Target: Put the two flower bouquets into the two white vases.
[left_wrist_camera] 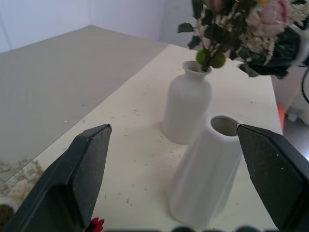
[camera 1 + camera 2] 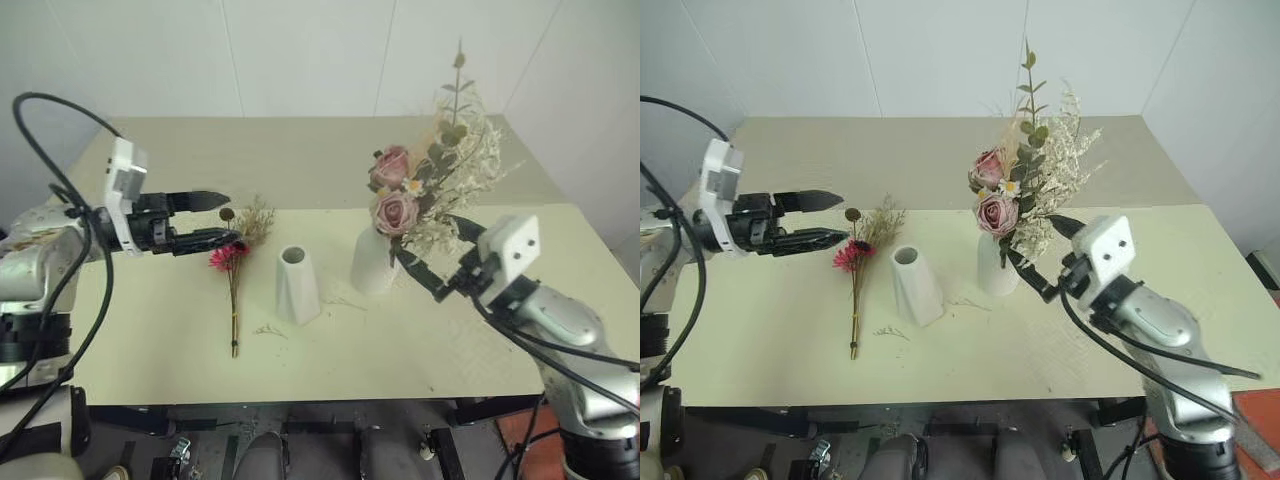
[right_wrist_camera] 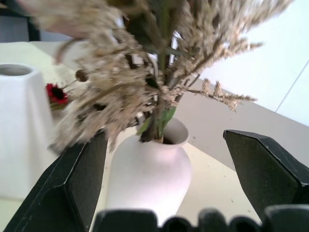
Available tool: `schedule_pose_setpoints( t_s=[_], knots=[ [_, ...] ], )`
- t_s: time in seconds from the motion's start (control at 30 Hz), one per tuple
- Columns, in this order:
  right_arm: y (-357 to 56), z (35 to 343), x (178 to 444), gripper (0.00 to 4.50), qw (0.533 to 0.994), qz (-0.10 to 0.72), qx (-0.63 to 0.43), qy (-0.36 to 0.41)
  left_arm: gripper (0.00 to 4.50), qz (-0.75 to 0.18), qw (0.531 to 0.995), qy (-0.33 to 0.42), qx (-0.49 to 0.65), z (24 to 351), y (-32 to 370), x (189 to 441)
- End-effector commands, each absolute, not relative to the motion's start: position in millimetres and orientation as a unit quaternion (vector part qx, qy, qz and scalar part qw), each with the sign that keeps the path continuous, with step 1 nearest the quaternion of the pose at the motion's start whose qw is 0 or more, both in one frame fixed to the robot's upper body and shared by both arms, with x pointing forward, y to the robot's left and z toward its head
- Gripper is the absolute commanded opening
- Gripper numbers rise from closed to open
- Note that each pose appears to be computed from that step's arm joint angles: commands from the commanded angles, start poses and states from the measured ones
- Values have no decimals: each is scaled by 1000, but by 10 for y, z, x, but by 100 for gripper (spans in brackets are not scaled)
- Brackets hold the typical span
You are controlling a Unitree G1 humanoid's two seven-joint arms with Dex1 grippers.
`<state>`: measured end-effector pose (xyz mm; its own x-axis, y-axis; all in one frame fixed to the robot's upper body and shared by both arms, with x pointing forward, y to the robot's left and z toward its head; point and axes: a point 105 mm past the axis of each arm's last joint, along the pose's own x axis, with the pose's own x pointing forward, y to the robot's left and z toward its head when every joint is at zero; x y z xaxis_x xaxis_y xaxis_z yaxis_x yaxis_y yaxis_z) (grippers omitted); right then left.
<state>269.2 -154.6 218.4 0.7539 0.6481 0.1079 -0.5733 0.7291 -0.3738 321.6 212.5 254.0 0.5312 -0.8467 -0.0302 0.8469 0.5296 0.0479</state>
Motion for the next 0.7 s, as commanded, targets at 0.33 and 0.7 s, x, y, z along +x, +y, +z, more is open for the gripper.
schedule_pose_setpoints(
  t_s=[0.33,0.7],
  knots=[
    [-1887,2210,1999,444,854,463,-234,44,450,-158,972,172,-21,2000,2238,3114],
    [-1824,2245,2146,444,850,474,-228,40,450,-82,949,302,-26,1367,1998,3213]
  ],
)
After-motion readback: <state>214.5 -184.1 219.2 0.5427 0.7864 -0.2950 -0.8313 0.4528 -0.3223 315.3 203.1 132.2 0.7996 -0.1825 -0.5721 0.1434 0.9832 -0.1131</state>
